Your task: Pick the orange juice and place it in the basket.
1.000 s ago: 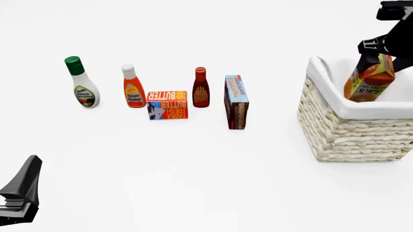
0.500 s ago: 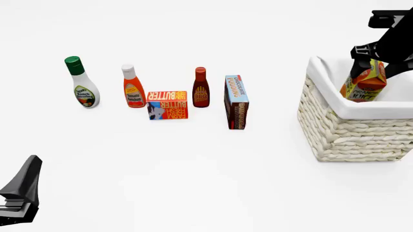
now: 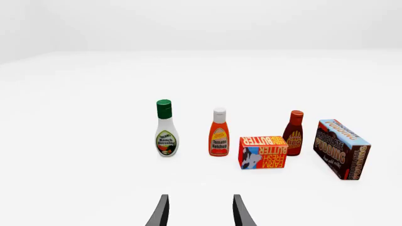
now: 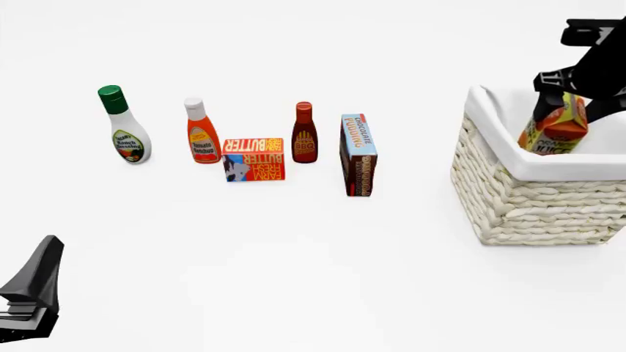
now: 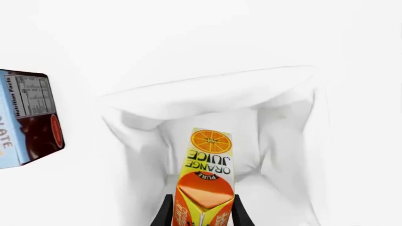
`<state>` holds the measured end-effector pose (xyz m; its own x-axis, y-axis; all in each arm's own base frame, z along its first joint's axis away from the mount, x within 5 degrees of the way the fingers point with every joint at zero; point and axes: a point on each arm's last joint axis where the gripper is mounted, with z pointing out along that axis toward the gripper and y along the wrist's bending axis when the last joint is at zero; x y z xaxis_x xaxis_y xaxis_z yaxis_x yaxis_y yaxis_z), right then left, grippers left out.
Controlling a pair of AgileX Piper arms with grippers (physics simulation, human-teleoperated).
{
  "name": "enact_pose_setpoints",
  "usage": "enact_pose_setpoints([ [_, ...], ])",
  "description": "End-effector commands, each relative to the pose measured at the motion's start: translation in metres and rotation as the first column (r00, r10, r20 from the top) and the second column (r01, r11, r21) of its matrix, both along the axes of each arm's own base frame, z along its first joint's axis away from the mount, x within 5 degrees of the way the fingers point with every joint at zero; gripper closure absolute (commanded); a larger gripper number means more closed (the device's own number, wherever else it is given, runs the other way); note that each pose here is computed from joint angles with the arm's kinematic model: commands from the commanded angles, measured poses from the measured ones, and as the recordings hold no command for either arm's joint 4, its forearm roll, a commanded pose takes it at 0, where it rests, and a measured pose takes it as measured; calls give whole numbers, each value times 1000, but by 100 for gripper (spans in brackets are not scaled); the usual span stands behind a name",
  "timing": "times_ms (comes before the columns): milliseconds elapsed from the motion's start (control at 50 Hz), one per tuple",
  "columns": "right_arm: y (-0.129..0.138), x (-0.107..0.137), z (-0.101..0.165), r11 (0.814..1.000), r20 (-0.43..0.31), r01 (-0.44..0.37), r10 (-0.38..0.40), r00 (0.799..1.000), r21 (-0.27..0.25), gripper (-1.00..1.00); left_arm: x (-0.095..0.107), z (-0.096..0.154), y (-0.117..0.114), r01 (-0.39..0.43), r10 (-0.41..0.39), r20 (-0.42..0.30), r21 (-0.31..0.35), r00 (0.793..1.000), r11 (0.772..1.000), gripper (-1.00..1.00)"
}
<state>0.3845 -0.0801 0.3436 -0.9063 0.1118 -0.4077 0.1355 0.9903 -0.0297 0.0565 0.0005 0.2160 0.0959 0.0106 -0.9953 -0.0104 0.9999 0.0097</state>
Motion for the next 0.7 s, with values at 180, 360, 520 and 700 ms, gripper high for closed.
enact_pose_setpoints([
  [180, 0, -6, 6, 999, 15, 32, -32, 999, 9, 100, 0, 0, 0, 0, 0, 0, 0, 1000, 1000, -100],
  [360, 1, -5, 7, 999, 21, 45, -46, 999, 16, 100, 0, 0, 0, 0, 0, 0, 0, 1000, 1000, -100],
  [520, 3, -5, 9, 998, 25, 52, -52, 998, 20, -100, 0, 0, 0, 0, 0, 0, 0, 1000, 1000, -100],
  [700, 2, -5, 9, 998, 29, 59, -59, 998, 22, -100, 0, 0, 0, 0, 0, 0, 0, 1000, 1000, -100],
])
